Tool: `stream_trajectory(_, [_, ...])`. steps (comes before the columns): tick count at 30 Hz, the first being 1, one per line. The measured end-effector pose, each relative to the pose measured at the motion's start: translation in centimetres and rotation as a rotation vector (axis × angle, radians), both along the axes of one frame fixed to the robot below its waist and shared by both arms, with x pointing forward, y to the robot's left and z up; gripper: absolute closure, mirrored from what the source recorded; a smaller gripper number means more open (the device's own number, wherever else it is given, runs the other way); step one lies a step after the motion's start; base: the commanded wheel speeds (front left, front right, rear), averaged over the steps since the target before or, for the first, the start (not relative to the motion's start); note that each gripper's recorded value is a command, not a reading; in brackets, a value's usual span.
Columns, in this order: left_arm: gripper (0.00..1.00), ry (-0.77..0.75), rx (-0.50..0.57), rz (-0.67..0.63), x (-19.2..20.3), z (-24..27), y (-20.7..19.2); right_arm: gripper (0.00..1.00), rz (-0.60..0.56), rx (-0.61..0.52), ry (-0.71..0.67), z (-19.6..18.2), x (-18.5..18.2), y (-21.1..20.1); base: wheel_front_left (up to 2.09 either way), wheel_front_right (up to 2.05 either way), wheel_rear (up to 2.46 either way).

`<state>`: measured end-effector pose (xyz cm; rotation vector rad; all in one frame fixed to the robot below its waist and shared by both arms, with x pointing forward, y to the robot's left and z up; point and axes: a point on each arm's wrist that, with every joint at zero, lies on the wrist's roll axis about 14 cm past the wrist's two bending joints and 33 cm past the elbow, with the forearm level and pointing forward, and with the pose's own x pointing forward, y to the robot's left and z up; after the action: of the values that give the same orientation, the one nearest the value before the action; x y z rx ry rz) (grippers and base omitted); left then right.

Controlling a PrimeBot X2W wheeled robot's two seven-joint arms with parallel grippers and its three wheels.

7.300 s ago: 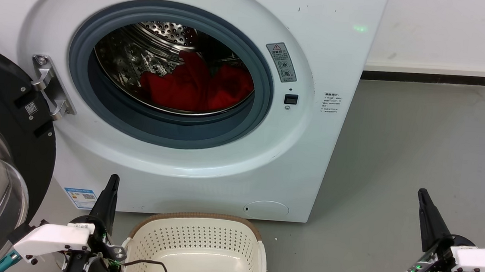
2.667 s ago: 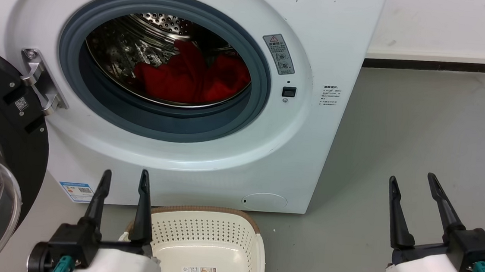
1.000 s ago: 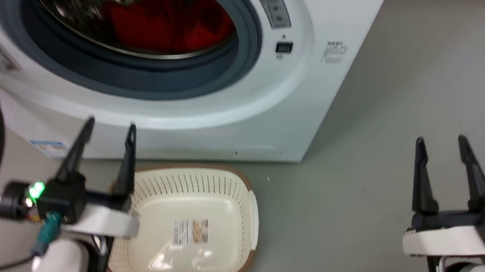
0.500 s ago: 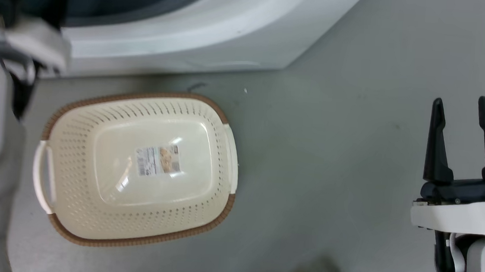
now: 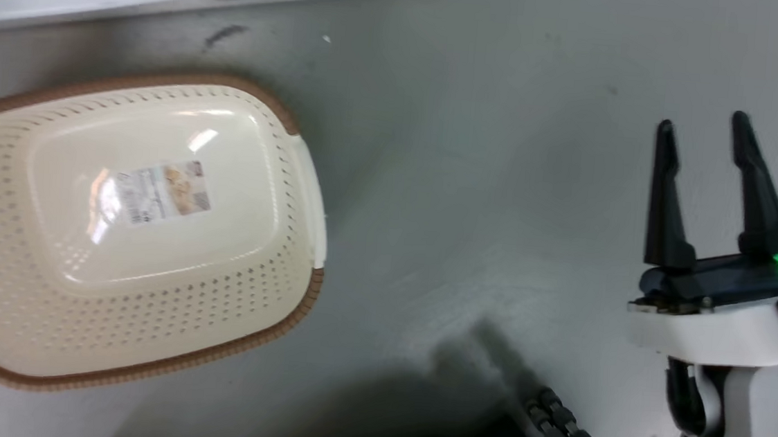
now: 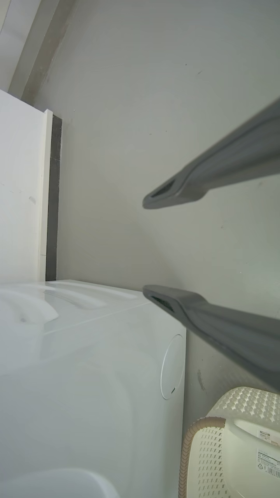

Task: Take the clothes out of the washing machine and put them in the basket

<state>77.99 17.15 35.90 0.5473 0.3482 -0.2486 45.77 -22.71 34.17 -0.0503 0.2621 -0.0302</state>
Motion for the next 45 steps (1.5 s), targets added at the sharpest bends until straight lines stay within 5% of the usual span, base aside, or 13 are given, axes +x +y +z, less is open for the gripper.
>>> stream_trajectory(10, [0.00, 0.240, 0.094, 0.127, 1.7, -7.3, 2.7, 0.00, -0.035, -0.044, 0.088, -1.8, -2.1, -1.6, 0.00, 0.00, 0.00])
stream_trajectory(22, [0.00, 0.348, 0.057, 0.190, 1.4, -9.0, 4.1, 0.00, -0.044, -0.036, 0.134, -2.7, -3.5, -1.4, 0.00, 0.00, 0.00])
stream_trajectory(23, [0.57, 0.356, 0.049, 0.194, 1.3, -9.1, 4.1, 0.00, -0.041, -0.034, 0.133, -2.7, -3.5, -1.3, 0.00, 0.00, 0.00])
stream_trajectory(24, [1.00, 0.362, 0.042, 0.193, 1.3, -9.2, 4.0, 0.00, -0.040, -0.032, 0.131, -2.7, -3.4, -1.2, 0.00, 0.00, 0.00])
stream_trajectory(45, [1.00, 0.081, -0.088, 0.018, 1.5, -2.6, 0.9, 0.00, -0.045, -0.104, 0.010, 1.0, -1.0, -2.8, 0.00, 0.00, 0.00])
